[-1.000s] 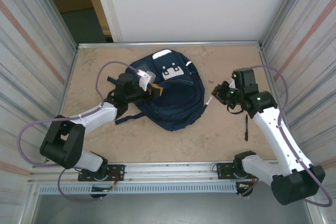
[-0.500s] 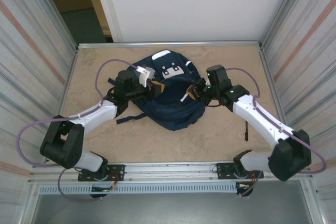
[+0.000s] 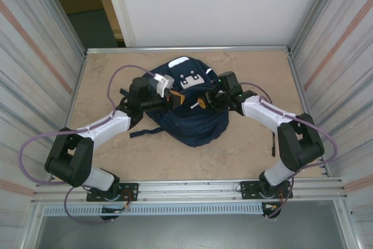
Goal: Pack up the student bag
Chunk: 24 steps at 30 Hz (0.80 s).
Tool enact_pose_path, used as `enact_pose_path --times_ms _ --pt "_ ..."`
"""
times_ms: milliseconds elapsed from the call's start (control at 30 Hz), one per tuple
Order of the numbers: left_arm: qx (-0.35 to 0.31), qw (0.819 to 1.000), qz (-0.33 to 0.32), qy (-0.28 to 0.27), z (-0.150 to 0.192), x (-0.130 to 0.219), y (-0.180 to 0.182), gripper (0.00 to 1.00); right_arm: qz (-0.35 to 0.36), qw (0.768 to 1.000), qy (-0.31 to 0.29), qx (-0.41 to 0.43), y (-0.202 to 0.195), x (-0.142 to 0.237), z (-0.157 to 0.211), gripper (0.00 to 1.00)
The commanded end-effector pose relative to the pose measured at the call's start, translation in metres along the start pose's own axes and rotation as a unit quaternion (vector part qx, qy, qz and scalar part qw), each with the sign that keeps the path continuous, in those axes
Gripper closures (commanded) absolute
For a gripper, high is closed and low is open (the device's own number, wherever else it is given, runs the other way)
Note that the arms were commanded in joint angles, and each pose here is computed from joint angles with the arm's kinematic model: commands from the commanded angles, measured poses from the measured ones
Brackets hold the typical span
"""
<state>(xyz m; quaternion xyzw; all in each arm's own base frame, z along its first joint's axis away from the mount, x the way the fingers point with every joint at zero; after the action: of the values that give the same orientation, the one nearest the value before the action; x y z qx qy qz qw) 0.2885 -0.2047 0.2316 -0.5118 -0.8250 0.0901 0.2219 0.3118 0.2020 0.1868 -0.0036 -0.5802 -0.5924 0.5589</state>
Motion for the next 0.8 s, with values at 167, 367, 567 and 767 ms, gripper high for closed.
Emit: enact_pose_path --times_ms 167,367,567,767 --pt "-0.039 0.998 0.034 -0.019 -0.015 0.003 -0.016 0.89 -0.038 0.999 -0.009 -0.029 0.006 -0.044 -0.016 0.87" --pt "-0.041 0.999 0.032 -0.006 -0.007 0.006 -0.017 0.9 -0.063 0.998 -0.008 -0.028 0.006 -0.055 -0.014 0.61" --pt "-0.036 0.999 -0.011 0.002 0.005 0.011 -0.006 0.9 -0.078 0.997 -0.008 0.008 0.005 -0.033 -0.004 0.47" --pt "-0.021 0.998 -0.059 -0.008 0.015 0.014 0.01 0.91 -0.076 0.993 -0.026 0.093 -0.002 0.015 0.005 0.45"
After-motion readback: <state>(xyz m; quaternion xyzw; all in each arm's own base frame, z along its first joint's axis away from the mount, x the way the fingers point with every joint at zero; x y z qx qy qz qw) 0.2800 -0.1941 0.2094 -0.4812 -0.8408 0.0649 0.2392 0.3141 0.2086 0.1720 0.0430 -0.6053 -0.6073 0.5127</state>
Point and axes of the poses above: each hand's point on the last joint's axis, 136 mm out from that joint toward the fingers, its own x axis back along the fingers, its own y axis along the line the jaws close on, z = x × y, the point moved 9 cm from there along x, back along the fingers, and after that the axes turned 3 degrees about -x, right-handed, at the moved point
